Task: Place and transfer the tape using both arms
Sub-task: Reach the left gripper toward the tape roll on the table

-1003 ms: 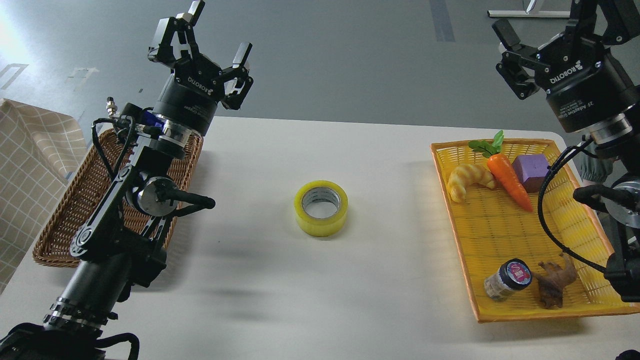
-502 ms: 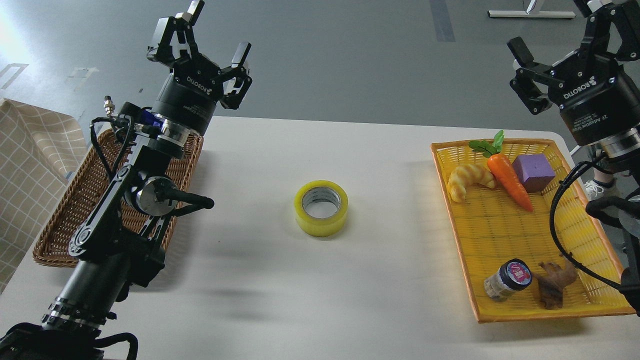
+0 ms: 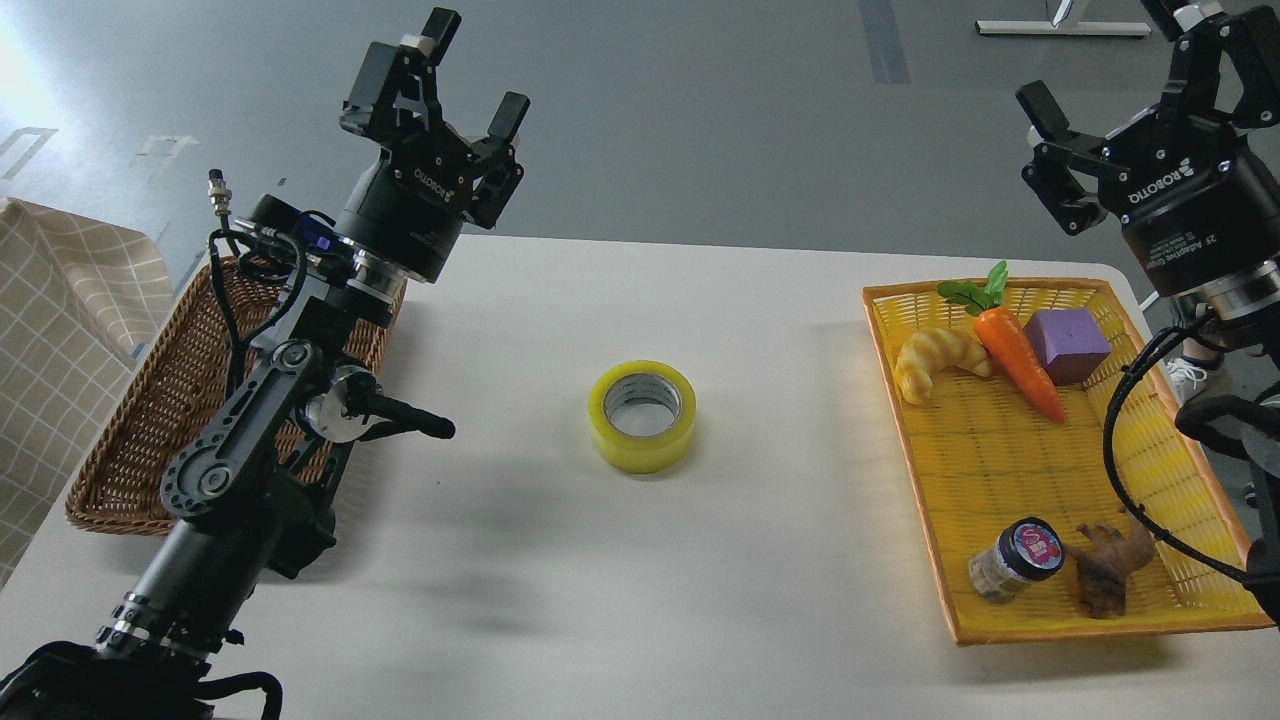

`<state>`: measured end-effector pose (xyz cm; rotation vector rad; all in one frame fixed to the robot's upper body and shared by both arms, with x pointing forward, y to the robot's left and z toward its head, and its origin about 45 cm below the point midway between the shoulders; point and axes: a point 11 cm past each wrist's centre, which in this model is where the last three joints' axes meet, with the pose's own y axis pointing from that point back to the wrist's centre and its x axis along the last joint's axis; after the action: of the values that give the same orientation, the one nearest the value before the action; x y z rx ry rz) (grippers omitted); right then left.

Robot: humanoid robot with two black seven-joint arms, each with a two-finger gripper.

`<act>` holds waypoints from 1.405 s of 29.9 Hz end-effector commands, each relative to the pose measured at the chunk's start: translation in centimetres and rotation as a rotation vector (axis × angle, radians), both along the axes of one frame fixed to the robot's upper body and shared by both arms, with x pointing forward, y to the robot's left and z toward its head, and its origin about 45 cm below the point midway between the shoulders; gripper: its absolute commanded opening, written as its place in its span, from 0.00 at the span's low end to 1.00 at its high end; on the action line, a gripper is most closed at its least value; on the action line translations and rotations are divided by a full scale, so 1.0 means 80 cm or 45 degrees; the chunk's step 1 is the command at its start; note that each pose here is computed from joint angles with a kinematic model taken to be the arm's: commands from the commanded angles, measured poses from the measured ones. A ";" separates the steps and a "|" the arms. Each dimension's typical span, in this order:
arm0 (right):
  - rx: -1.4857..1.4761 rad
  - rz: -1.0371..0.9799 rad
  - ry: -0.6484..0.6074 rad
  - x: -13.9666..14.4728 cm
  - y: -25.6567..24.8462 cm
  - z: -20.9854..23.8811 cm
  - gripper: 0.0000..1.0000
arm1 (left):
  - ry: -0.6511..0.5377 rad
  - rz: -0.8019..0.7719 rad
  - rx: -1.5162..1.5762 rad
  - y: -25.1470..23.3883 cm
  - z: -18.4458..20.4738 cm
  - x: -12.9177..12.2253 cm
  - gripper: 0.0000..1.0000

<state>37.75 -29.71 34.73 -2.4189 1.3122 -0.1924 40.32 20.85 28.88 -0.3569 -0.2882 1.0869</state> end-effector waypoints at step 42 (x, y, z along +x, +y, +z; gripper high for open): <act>-0.013 0.008 -0.071 -0.002 0.001 0.027 1.00 | -0.158 0.128 1.598 -0.051 -0.170 -0.024 0.98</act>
<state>37.61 -29.55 37.03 -2.4097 1.2779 -0.2670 38.34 17.05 15.01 0.7369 -1.0311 0.7903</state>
